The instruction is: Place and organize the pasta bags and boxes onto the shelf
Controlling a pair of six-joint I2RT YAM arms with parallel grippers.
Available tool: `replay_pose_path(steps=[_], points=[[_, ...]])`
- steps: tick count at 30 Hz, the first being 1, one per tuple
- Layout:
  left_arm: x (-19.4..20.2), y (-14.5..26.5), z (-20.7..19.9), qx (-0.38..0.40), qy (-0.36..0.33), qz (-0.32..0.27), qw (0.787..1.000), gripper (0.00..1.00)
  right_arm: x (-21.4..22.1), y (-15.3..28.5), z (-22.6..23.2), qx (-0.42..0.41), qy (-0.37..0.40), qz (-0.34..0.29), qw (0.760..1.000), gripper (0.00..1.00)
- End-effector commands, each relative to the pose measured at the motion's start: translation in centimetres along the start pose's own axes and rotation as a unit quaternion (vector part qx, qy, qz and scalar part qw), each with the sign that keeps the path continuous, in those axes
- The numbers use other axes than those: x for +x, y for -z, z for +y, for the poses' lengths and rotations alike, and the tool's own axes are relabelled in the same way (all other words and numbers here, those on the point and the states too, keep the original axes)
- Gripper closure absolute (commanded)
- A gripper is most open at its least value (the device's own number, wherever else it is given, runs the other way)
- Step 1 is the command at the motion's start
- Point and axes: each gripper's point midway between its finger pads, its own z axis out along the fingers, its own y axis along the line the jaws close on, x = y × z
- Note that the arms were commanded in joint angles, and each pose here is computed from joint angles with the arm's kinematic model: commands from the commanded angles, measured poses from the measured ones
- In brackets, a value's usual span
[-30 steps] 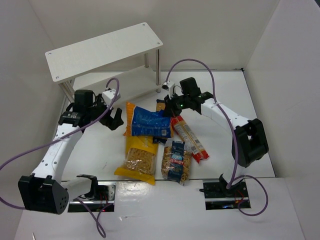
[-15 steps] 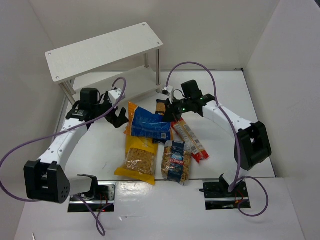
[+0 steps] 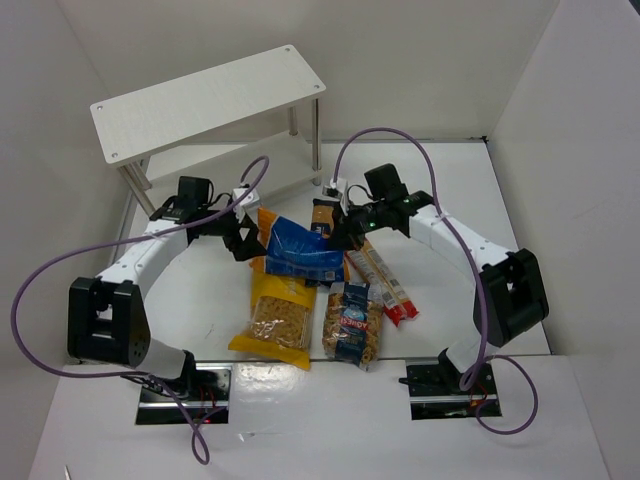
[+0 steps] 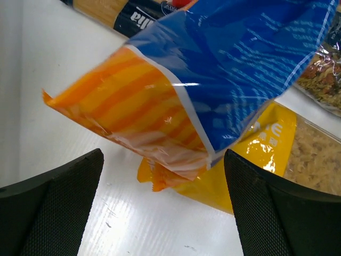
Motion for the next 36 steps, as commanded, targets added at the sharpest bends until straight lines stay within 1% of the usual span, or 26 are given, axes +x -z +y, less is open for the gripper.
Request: replay_pose_path(steps=[1, 2, 3, 6, 8, 10, 11, 12, 14, 15, 17, 19, 20, 21, 26, 29, 32, 34, 35, 36], points=[[-2.6, -0.3, 0.7, 0.025, -0.053, -0.04, 0.998, 0.01, -1.3, 1.0, 3.5, -0.047, 0.029, -0.019, 0.998, 1.0], [-3.2, -0.3, 0.9, 0.027, -0.062, -0.045, 0.997, 0.01, -1.3, 0.8, 3.8, -0.052, 0.031, -0.017, 0.998, 1.0], [-2.7, -0.7, 1.0, 0.033, -0.051, -0.038, 0.997, 0.01, -1.2, 0.8, 3.9, -0.053, 0.034, -0.014, 0.998, 1.0], [-2.3, -1.4, 0.8, 0.06, -0.042, -0.04, 0.996, 0.01, -1.2, 0.7, 4.3, -0.061, 0.036, -0.014, 0.997, 1.0], [-2.6, -1.5, 0.5, 0.08, -0.05, -0.046, 0.994, 0.01, -1.1, 0.7, 4.5, -0.066, 0.038, -0.013, 0.997, 1.0], [-1.5, -2.0, 0.2, 0.098, -0.038, -0.035, 0.994, 0.01, -0.9, 0.7, 4.6, -0.067, 0.039, -0.011, 0.997, 1.0], [-2.0, -1.8, 0.2, 0.101, -0.049, -0.04, 0.993, 0.01, -1.3, 0.8, 4.7, -0.071, 0.043, -0.015, 0.996, 1.0], [-1.6, -2.2, -0.5, 0.116, -0.044, -0.037, 0.992, 0.01, -1.3, 0.8, 4.7, -0.071, 0.043, -0.015, 0.996, 1.0], [-1.2, -2.6, -1.1, 0.132, -0.057, -0.034, 0.989, 0.01, -1.3, 0.8, 4.7, -0.071, 0.048, -0.016, 0.996, 1.0], [-0.9, -2.4, -1.8, 0.144, -0.049, -0.031, 0.988, 0.01, -1.2, 0.6, 5.0, -0.075, 0.046, -0.012, 0.996, 1.0], [-0.7, -2.6, -2.8, 0.16, -0.061, -0.025, 0.985, 0.01, -1.0, 0.5, 4.8, -0.076, 0.047, -0.009, 0.996, 1.0], [-0.5, -2.5, -3.8, 0.175, -0.054, -0.022, 0.983, 0.01, -1.0, 0.5, 4.8, -0.076, 0.047, -0.009, 0.996, 1.0], [-0.9, -2.5, -4.2, 0.179, -0.065, -0.028, 0.981, 0.01, -0.8, 0.3, 4.7, -0.077, 0.048, -0.007, 0.996, 1.0], [-0.5, -2.5, -4.5, 0.184, -0.057, -0.024, 0.981, 0.01, -0.8, 0.3, 4.7, -0.077, 0.048, -0.007, 0.996, 1.0], [-1.1, -2.5, -5.6, 0.195, -0.057, -0.033, 0.979, 0.01, -0.8, 0.2, 4.7, -0.083, 0.044, -0.006, 0.996, 1.0], [-2.5, -2.5, -5.7, 0.197, -0.071, -0.049, 0.977, 0.01, -0.8, 0.2, 4.7, -0.083, 0.044, -0.006, 0.996, 1.0], [-2.9, -2.9, -6.2, 0.203, -0.069, -0.05, 0.976, 0.02, -0.8, 0.2, 4.7, -0.083, 0.048, -0.006, 0.995, 1.0], [-3.2, -3.1, -6.0, 0.205, -0.066, -0.055, 0.975, 0.08, -0.8, 0.2, 4.7, -0.083, 0.048, -0.006, 0.995, 1.0], [-3.4, -3.4, -6.0, 0.209, -0.068, -0.055, 0.974, 0.2, -0.8, 0.2, 4.7, -0.083, 0.048, -0.006, 0.995, 1.0], [-3.7, -3.5, -6.4, 0.214, -0.071, -0.054, 0.973, 0.29, -0.8, 0.2, 4.7, -0.083, 0.048, -0.006, 0.995, 1.0]])
